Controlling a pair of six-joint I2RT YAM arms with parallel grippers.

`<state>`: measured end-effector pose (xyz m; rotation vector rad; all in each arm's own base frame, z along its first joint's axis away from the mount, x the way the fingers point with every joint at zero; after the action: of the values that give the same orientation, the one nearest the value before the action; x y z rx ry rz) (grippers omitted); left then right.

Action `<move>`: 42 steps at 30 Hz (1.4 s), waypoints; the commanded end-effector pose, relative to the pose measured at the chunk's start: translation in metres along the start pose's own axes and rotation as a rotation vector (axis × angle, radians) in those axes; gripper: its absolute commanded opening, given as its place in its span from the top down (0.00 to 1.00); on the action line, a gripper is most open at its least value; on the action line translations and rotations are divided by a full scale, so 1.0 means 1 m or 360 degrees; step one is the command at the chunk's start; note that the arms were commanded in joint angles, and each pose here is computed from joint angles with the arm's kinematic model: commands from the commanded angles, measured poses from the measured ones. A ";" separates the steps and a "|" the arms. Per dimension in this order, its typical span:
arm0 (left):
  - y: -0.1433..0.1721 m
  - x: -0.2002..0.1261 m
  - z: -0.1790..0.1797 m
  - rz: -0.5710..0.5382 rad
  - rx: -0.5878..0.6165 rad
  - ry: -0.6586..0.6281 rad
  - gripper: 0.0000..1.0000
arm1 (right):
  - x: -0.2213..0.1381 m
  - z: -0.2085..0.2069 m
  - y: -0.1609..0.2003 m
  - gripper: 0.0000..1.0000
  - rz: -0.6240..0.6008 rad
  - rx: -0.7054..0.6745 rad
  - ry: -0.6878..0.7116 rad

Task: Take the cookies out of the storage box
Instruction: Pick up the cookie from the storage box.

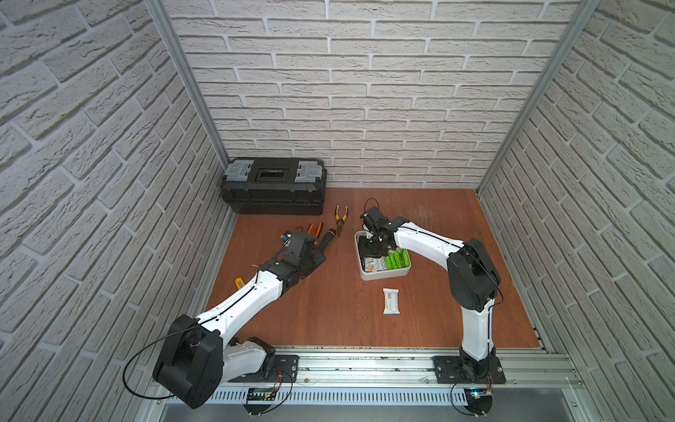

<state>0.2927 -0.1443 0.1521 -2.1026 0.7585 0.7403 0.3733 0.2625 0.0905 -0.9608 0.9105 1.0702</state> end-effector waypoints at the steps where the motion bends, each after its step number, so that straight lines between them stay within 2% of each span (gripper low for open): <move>1: -0.006 0.000 -0.004 -0.0035 0.0001 0.0030 0.54 | 0.001 0.002 0.000 0.72 0.0010 -0.0001 0.0016; 6: -0.006 0.001 -0.004 -0.0033 -0.0001 0.0033 0.54 | 0.008 -0.002 0.001 0.74 0.0026 -0.0002 0.0051; 12: -0.006 0.001 -0.004 -0.0030 0.0002 0.0040 0.54 | 0.005 0.003 0.001 0.89 0.0029 -0.0011 0.0018; 18: -0.007 -0.001 -0.003 -0.0041 -0.0004 0.0038 0.54 | -0.018 0.006 -0.001 0.92 -0.0033 -0.0021 -0.0028; 20: -0.007 -0.001 -0.002 -0.0043 -0.0005 0.0034 0.54 | -0.037 0.011 -0.002 0.92 -0.0081 -0.0027 -0.0078; 30: -0.005 -0.001 0.005 -0.0031 0.0029 0.0024 0.53 | -0.087 0.012 0.006 0.93 -0.0163 -0.0062 -0.0215; 37: -0.001 0.002 0.005 0.0002 0.0072 0.0062 0.53 | -0.107 -0.004 0.042 0.93 -0.0119 -0.0121 -0.0352; 42: 0.003 0.007 0.002 0.0033 0.0128 0.0115 0.54 | -0.090 -0.028 0.085 0.94 0.0013 -0.0037 -0.0449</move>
<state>0.2900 -0.1416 0.1399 -2.0660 0.8134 0.7179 0.2811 0.2235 0.1557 -0.8768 0.7167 1.1511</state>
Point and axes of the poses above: each gripper's point midway between its finger pads, its own x axis out along the fingers, its own z axis along the line the jaws close on, y = z × x, the point moved 3 cm from there along -x, back along the fingers, and after that the axes turned 9 degrees about x, right-handed, at the moved point
